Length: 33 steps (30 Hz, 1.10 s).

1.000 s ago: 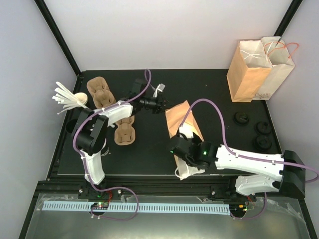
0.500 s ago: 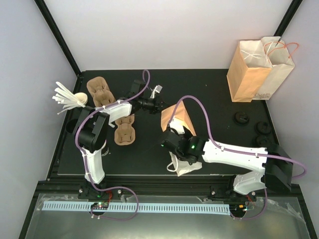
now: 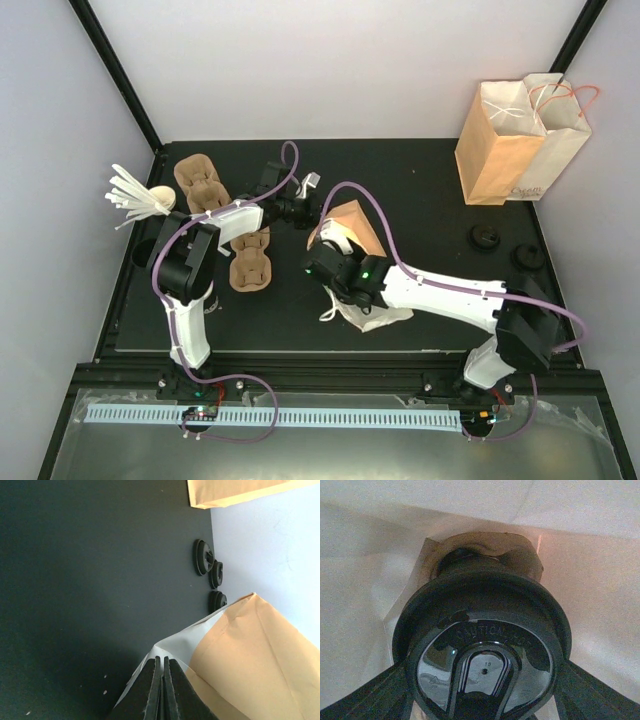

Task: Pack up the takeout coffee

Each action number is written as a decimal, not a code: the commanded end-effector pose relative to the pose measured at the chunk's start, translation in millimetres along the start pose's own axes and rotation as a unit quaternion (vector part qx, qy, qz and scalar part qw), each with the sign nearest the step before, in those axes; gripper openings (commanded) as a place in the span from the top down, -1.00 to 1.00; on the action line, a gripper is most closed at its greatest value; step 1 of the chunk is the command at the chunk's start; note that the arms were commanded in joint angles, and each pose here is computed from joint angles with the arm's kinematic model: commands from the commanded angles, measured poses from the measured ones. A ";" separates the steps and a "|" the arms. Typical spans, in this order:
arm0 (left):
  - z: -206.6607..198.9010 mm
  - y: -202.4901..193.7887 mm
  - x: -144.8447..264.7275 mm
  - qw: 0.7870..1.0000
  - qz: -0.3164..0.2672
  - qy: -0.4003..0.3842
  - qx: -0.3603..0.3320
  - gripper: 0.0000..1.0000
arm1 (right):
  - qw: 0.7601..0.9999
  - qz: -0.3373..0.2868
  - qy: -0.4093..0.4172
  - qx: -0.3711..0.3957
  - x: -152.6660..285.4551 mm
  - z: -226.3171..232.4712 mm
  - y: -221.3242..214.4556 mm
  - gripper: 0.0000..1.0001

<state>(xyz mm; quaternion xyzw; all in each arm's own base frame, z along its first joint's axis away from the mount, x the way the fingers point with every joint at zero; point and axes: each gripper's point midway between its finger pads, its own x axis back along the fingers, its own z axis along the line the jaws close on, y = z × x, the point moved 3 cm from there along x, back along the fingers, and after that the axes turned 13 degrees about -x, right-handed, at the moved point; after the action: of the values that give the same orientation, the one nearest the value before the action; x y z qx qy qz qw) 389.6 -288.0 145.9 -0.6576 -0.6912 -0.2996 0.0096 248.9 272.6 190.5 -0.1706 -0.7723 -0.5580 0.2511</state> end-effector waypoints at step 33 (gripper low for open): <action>-110.4 -46.6 -4.9 0.969 0.139 -0.199 -0.037 0.97 | 0.956 0.162 0.244 -0.027 -29.0 50.9 -47.2 0.19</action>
<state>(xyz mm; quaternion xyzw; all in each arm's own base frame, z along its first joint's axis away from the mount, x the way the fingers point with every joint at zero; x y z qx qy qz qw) 387.9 -283.3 132.9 -0.6543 -0.6954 -0.2922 0.0540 263.8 258.6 186.2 -0.1652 -0.7210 -0.5716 0.3552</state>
